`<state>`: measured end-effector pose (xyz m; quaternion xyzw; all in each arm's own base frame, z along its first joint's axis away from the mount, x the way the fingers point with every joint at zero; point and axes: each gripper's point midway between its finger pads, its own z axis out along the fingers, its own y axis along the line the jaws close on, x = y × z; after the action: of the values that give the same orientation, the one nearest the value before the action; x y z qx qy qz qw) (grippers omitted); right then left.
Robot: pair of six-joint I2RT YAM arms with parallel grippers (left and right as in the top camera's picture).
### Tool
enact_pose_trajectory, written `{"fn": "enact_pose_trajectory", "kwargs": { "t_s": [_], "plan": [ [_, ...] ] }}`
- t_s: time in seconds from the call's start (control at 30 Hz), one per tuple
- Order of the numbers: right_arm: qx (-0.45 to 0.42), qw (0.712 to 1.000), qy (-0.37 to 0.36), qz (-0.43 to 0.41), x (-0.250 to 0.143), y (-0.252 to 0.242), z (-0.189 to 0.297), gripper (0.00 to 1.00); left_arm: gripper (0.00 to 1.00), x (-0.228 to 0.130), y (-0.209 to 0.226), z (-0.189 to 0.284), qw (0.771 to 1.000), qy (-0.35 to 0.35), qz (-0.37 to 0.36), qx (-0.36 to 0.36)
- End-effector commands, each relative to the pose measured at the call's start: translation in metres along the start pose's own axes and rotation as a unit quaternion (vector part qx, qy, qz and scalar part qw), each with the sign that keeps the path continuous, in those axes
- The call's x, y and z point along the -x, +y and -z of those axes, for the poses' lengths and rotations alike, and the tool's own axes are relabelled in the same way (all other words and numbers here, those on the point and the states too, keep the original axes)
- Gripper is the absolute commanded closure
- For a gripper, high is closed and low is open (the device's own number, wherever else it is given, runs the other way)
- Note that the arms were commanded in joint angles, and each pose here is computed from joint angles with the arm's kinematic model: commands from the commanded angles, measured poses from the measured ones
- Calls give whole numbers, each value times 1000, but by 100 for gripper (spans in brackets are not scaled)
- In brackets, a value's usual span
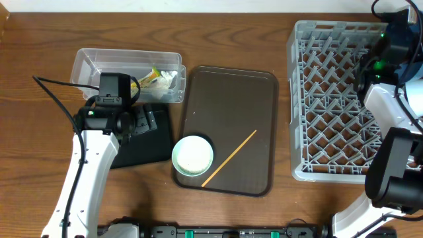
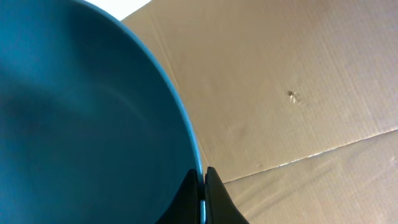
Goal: Sort waste into correct bins and load items into the dishwasher rack
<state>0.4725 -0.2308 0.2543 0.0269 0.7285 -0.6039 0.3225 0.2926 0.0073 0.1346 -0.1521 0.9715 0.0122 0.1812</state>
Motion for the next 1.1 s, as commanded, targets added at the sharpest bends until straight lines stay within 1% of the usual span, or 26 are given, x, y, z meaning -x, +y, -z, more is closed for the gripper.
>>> {"fn": "enact_pose_trajectory", "kwargs": {
  "t_s": [0.0,0.13,0.17,0.23,0.37,0.5,0.53,0.6,0.7,0.8,0.9,1.0,1.07],
  "plan": [
    [12,1000,7,-14,-2,7,0,87,8,2,3,4,1000,-8,2,5],
    [55,998,21,-6,-7,35,14,67,8,2,3,4,1000,-8,2,5],
    [64,998,24,1,-8,41,18,64,8,2,3,4,1000,-8,2,5],
    [68,997,28,4,-8,46,24,64,8,2,3,4,1000,-8,2,5],
    [49,998,32,-33,-4,34,28,66,8,2,3,4,1000,-8,2,5],
    [36,996,20,-78,5,5,34,60,8,2,3,4,1000,-8,2,5],
    [31,994,13,-100,9,-9,38,56,8,2,3,4,1000,-8,2,5],
    [28,992,3,-125,14,-26,43,52,8,2,3,4,1000,-8,2,5],
    [35,988,-11,-152,19,-48,52,51,8,2,3,4,1000,-8,2,5],
    [49,982,-10,-182,16,-64,63,50,8,2,3,4,1000,-8,2,5],
    [100,973,-3,-206,9,-58,74,49,8,2,3,4,1000,-8,2,5],
    [188,960,3,-206,2,-34,91,46,8,2,3,4,1000,-8,2,5],
    [240,948,17,-207,-5,-19,103,46,8,2,3,4,1000,-8,2,5]
  ]
}}
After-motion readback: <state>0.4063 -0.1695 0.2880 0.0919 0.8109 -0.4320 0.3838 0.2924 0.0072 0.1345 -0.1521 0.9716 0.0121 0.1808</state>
